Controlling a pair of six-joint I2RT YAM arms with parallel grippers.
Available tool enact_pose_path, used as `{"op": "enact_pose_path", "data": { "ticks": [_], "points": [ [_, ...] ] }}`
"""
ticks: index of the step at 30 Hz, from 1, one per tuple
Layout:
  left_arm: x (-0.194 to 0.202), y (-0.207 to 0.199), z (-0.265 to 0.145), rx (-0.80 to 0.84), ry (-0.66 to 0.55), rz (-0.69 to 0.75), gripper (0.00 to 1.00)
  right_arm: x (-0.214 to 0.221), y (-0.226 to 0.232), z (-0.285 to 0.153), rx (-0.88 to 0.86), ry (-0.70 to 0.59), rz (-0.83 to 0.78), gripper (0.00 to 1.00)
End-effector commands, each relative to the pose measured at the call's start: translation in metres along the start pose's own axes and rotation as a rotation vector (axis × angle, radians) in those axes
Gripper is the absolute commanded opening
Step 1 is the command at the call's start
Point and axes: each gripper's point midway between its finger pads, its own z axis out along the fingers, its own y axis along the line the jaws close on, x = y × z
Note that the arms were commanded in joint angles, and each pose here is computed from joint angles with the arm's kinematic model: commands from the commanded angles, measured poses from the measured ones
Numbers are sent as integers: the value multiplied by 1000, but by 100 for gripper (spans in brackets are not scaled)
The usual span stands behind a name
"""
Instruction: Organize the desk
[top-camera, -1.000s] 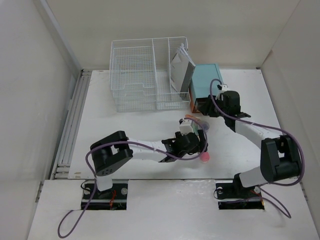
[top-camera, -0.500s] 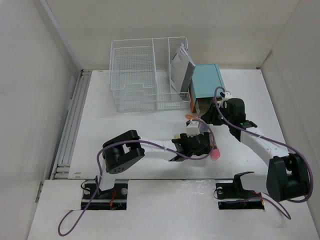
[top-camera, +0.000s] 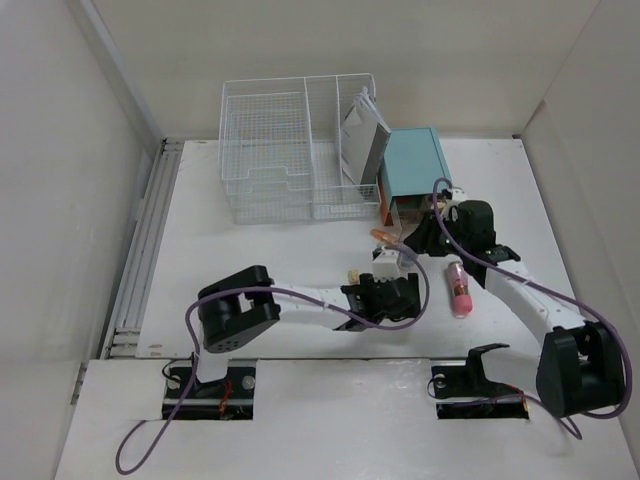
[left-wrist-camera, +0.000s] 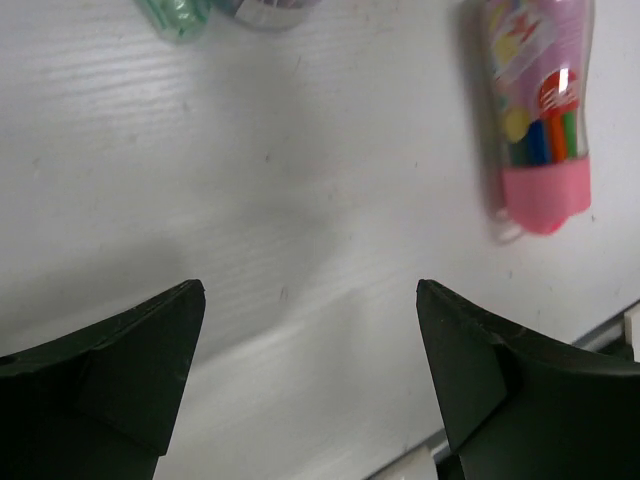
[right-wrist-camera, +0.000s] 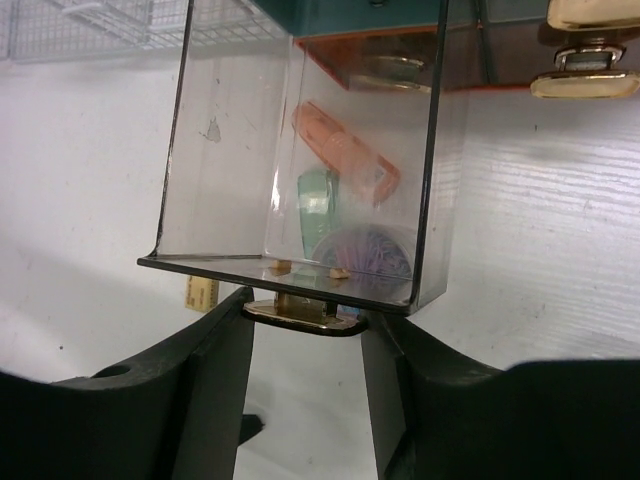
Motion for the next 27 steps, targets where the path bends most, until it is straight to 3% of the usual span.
{"op": "enact_pose_path", "data": {
  "ticks": [1,6,8,9,12,22,27],
  "points": [
    [-20,-12,-40,42,-57,-33,84,-27,13,-12,-46,-96,-50,34],
    [-40,-11,-84,53,-106,-40,84,-18,13,-17,-44,-62,-48,34],
    [-46,-5,-93,51,-126,-46,84,-12,10,-18,-35,-39,-62,39],
    [-47,-5,-103,64,-125,-45,84,-10,9,-18,-32,-30,-69,58],
    [-57,4,-114,50,-160,-68,84,-13,14,-19,-55,-32,-91,79],
    [-57,25,-131,31,-172,-82,84,-10,23,-42,-66,4,-132,81],
    [-63,26,-138,40,-186,-92,84,-17,30,-72,-47,-4,-198,75]
  ]
}}
